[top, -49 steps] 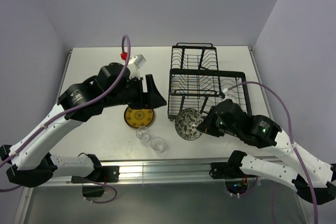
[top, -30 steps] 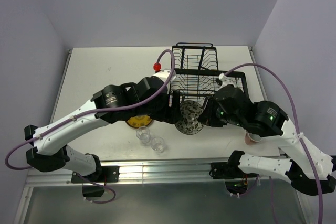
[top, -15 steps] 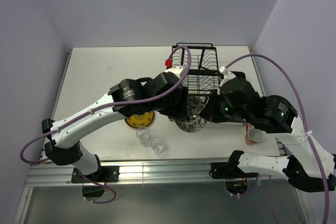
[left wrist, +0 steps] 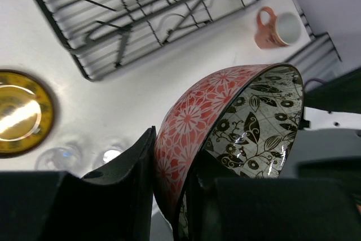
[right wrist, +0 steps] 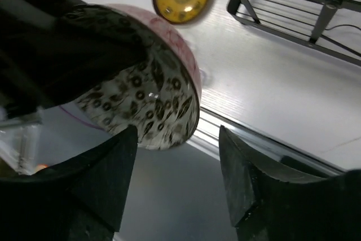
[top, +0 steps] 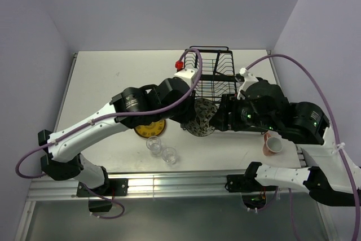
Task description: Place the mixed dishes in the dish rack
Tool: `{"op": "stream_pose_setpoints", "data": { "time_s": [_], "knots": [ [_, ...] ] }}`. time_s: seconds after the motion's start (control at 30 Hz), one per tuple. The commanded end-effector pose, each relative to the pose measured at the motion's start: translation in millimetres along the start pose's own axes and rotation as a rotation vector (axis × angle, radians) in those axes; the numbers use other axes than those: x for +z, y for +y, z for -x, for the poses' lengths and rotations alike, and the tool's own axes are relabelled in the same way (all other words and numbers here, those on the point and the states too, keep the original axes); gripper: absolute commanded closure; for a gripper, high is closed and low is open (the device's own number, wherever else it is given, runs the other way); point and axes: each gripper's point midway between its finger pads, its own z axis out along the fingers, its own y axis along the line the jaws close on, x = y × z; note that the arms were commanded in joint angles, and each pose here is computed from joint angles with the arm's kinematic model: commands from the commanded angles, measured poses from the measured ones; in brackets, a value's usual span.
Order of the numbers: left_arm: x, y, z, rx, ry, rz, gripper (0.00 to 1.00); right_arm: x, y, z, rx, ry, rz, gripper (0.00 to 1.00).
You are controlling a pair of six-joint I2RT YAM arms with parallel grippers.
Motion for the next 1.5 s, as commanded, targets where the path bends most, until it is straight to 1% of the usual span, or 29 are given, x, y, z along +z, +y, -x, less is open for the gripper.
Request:
{"op": "stream_pose_setpoints", "data": {
  "time_s": [0.0, 0.03, 0.07, 0.1, 0.13, 0.2, 0.27, 0.3, 0.33, 0.37, 0.4, 0.47, 0.5, 0.53, 0.6, 0.63, 0.67, 0.7, 0.73, 0.77, 0.83, 0.97, 1.07, 1.1, 1.2, 1.23, 1.3, 1.4, 1.47],
  "knots": [
    [-33, 3, 57, 0.014, -0.265, -0.035, 1.00, -23, 18, 17, 0.020, -0.063, 0.089, 0.30],
    [-32, 7, 59, 0.029, -0.286, -0.019, 1.00, -25, 18, 19, 0.031, -0.072, 0.088, 0.26],
    [-40, 7, 69, 0.047, -0.335, -0.031, 1.00, -28, 17, 23, 0.039, -0.090, 0.080, 0.10],
    [-44, 8, 72, 0.055, -0.354, -0.032, 1.00, -31, 16, 25, 0.050, -0.100, 0.080, 0.08],
    [-44, 9, 74, 0.063, -0.368, -0.026, 1.00, -32, 16, 26, 0.052, -0.109, 0.082, 0.03],
    [-52, 7, 84, 0.092, -0.427, -0.047, 1.00, -34, 20, 27, 0.056, -0.121, 0.113, 0.00],
    [-68, 0, 90, 0.138, -0.482, -0.118, 1.00, -34, 24, 28, 0.059, -0.123, 0.131, 0.00],
    [-80, -12, 103, 0.126, -0.558, -0.185, 1.00, -37, 31, 29, 0.058, -0.127, 0.172, 0.00],
    [-76, -13, 96, 0.136, -0.561, -0.213, 1.00, -38, 36, 30, 0.038, -0.128, 0.201, 0.00],
    [-92, -16, 101, 0.126, -0.602, -0.262, 1.00, -40, 41, 31, 0.019, -0.133, 0.231, 0.00],
    [-98, -25, 103, 0.118, -0.607, -0.343, 1.00, -44, 46, 36, -0.014, -0.161, 0.266, 0.00],
    [-101, -33, 102, 0.072, -0.570, -0.406, 1.00, -51, 53, 36, -0.053, -0.175, 0.322, 0.00],
    [-102, -40, 97, 0.076, -0.534, -0.453, 1.00, -58, 60, 41, -0.075, -0.209, 0.368, 0.00],
    [-102, -45, 93, 0.075, -0.510, -0.481, 1.00, -63, 67, 38, -0.124, -0.201, 0.420, 0.00],
    [-109, -54, 85, 0.062, -0.486, -0.561, 1.00, -66, 79, 38, -0.173, -0.197, 0.485, 0.00],
    [-105, -62, 69, 0.078, -0.433, -0.626, 1.00, -66, 83, 35, -0.213, -0.189, 0.511, 0.01],
    [-120, -68, 70, 0.056, -0.458, -0.697, 1.00, -69, 90, 30, -0.240, -0.165, 0.557, 0.01],
    [-123, -70, 66, 0.052, -0.452, -0.734, 1.00, -70, 92, 31, -0.258, -0.167, 0.571, 0.01],
    [-119, -73, 52, 0.060, -0.408, -0.775, 1.00, -70, 93, 31, -0.281, -0.171, 0.578, 0.01],
    [-126, -74, 50, 0.059, -0.410, -0.803, 1.00, -72, 95, 31, -0.294, -0.174, 0.590, 0.02],
    [-127, -76, 40, 0.058, -0.385, -0.842, 1.00, -76, 98, 34, -0.307, -0.193, 0.610, 0.02],
    [-133, -75, 36, 0.052, -0.386, -0.862, 1.00, -71, 103, 33, -0.303, -0.183, 0.628, 0.03],
    [-138, -74, 38, 0.056, -0.399, -0.864, 1.00, -65, 105, 27, -0.297, -0.159, 0.642, 0.06],
    [-137, -74, 37, 0.059, -0.397, -0.863, 1.00, -67, 110, 25, -0.297, -0.150, 0.677, 0.09],
    [-138, -74, 39, 0.073, -0.404, -0.864, 1.00, -65, 115, 19, -0.282, -0.124, 0.718, 0.11],
    [-136, -74, 38, 0.077, -0.398, -0.855, 1.00, -65, 116, 15, -0.281, -0.106, 0.737, 0.11],
    [-139, -74, 43, 0.098, -0.417, -0.846, 1.00, -72, 118, 15, -0.263, -0.113, 0.761, 0.11],
    [-136, -71, 49, 0.136, -0.435, -0.803, 1.00, -75, 118, 16, -0.226, -0.107, 0.756, 0.10],
    [-126, -59, 52, 0.150, -0.445, -0.715, 1.00, -76, 116, 23, -0.182, -0.127, 0.721, 0.10]
  ]
}}
